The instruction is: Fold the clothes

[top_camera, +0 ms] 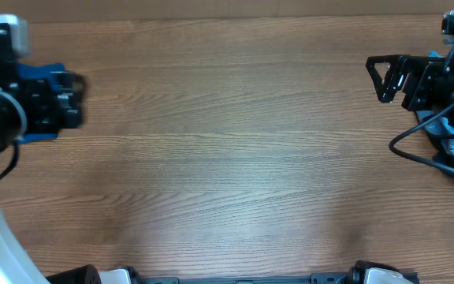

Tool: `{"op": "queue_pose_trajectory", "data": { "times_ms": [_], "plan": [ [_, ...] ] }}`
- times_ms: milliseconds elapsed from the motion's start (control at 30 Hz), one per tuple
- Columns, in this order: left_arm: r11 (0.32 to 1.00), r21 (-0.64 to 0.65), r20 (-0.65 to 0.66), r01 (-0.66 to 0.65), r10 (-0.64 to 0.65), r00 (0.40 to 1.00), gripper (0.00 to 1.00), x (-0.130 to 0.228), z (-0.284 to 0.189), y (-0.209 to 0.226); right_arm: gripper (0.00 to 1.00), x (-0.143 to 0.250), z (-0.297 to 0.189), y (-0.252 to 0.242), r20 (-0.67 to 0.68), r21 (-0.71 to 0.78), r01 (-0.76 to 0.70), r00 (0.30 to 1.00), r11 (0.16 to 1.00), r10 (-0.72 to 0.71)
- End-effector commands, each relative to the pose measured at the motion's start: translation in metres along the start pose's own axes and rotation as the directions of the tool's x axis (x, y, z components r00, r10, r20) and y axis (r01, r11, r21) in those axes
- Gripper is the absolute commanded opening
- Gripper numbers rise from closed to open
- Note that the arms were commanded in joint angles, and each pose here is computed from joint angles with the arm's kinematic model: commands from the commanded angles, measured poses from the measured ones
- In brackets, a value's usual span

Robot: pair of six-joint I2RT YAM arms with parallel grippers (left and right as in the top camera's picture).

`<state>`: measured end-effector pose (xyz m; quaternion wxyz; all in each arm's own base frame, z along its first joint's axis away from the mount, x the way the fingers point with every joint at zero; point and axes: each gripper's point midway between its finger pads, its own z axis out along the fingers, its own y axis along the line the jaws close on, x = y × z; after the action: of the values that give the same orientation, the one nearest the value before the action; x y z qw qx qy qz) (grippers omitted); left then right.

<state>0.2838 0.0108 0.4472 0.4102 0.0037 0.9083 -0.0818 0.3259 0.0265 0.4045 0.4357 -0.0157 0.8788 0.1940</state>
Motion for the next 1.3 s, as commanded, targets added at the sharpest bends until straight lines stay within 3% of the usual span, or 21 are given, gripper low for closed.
{"op": "queue_pose_trajectory", "data": {
  "times_ms": [0,1267],
  "plan": [
    [0.992,0.092,-0.021,-0.091,0.093,0.995,1.0,0.0014,0.01,-0.0247,1.0,0.0028,0.0038,-0.0017,-0.023,0.006,0.01,1.0,1.0,-0.01],
    [0.995,0.043,-0.031,-0.094,0.096,0.995,1.0,0.002,0.0115,-0.0164,1.0,0.011,0.0034,-0.002,-0.055,0.007,-0.007,0.998,1.0,0.007]
  ]
}}
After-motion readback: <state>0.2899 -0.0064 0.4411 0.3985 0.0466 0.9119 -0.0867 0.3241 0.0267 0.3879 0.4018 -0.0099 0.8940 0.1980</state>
